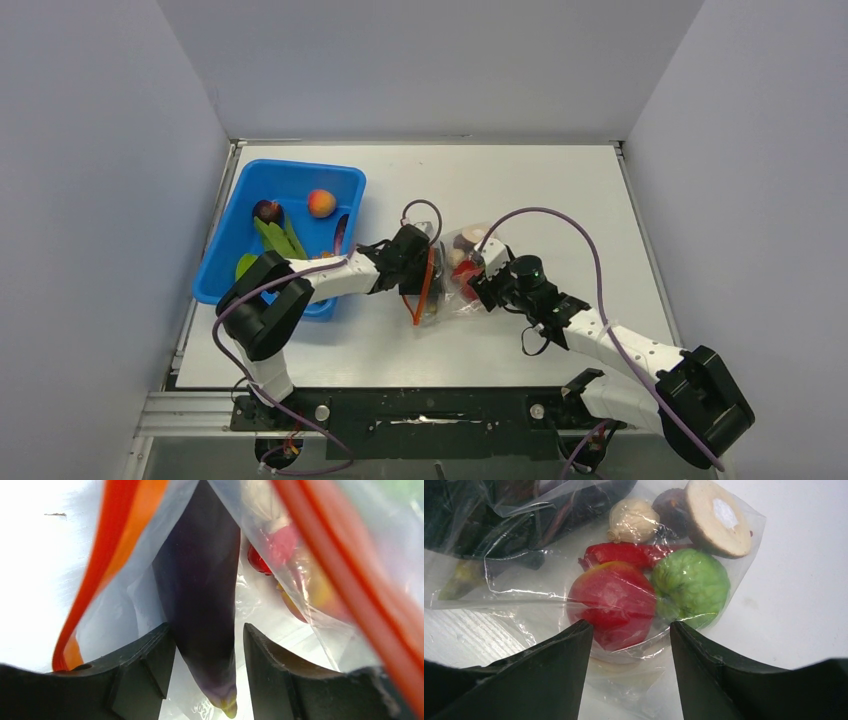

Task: Open the zip-top bag and remove the fake food
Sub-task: Pick up the fake vegetable from the zipper food storage bag.

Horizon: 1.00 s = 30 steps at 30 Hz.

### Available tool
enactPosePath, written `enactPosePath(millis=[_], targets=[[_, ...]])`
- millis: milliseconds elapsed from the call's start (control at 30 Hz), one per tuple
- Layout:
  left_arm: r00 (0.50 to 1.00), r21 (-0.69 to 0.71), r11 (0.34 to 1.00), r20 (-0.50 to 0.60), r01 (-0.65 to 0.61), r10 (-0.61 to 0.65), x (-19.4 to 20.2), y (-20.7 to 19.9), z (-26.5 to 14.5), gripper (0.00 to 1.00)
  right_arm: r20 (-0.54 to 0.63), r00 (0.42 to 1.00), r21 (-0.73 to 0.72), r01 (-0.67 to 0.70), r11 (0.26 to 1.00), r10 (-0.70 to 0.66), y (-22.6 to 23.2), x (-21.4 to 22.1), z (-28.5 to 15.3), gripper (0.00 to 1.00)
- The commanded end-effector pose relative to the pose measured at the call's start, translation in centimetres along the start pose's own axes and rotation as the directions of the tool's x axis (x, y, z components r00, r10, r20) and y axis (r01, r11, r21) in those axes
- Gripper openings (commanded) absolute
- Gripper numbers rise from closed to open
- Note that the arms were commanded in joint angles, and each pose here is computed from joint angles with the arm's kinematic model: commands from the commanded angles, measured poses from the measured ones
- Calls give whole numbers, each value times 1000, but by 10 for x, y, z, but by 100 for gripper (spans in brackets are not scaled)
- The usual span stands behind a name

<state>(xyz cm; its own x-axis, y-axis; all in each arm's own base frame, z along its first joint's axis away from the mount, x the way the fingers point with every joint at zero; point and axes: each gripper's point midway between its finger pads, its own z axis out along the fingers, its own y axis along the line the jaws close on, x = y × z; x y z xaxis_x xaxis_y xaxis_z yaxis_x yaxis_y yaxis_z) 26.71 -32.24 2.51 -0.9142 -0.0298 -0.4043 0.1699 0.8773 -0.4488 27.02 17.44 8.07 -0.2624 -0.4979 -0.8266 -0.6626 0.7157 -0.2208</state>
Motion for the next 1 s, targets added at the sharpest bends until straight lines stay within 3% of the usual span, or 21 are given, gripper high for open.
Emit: enactPosePath(millis=[0,33,67,133,167,467,567,700,800,967], targets=[[1000,-99,995,26,-15,17,5,20,-4,52,75,997,36,-20,999,17,-6,-20,2,59],[999,-94,996,36,-9,12,4,19,-4,52,74,997,36,-20,999,17,-6,-20,2,59],[999,-87,996,43,-5,9,4,19,-6,45,77,997,37,-22,999,19,-6,-21,2,59],[999,-58,998,48,-2,5,5,15,-7,8,83,996,47,-32,998,28,-8,-22,2,60],[999,-37,999,48,2,0,6,11,-9,1,88,996,46,-33,998,29,-8,-23,2,60],[1000,84,996,28,-14,12,-7,-19,-30,0,115,986,-40,128,991,-123,4,-32,5,63],[999,119,992,8,-43,42,-14,-26,-39,0,69,980,-63,190,980,-185,6,-20,11,62],[996,108,992,-51,-70,76,-19,-22,-54,0,-97,983,119,167,979,-156,-30,1,11,58],[995,125,989,-54,-80,87,-25,-19,-68,0,-86,983,180,173,968,-160,-40,3,5,57],[990,217,973,-100,-72,95,-28,-23,-85,0,-36,985,157,170,973,-166,-34,-1,1,57]])
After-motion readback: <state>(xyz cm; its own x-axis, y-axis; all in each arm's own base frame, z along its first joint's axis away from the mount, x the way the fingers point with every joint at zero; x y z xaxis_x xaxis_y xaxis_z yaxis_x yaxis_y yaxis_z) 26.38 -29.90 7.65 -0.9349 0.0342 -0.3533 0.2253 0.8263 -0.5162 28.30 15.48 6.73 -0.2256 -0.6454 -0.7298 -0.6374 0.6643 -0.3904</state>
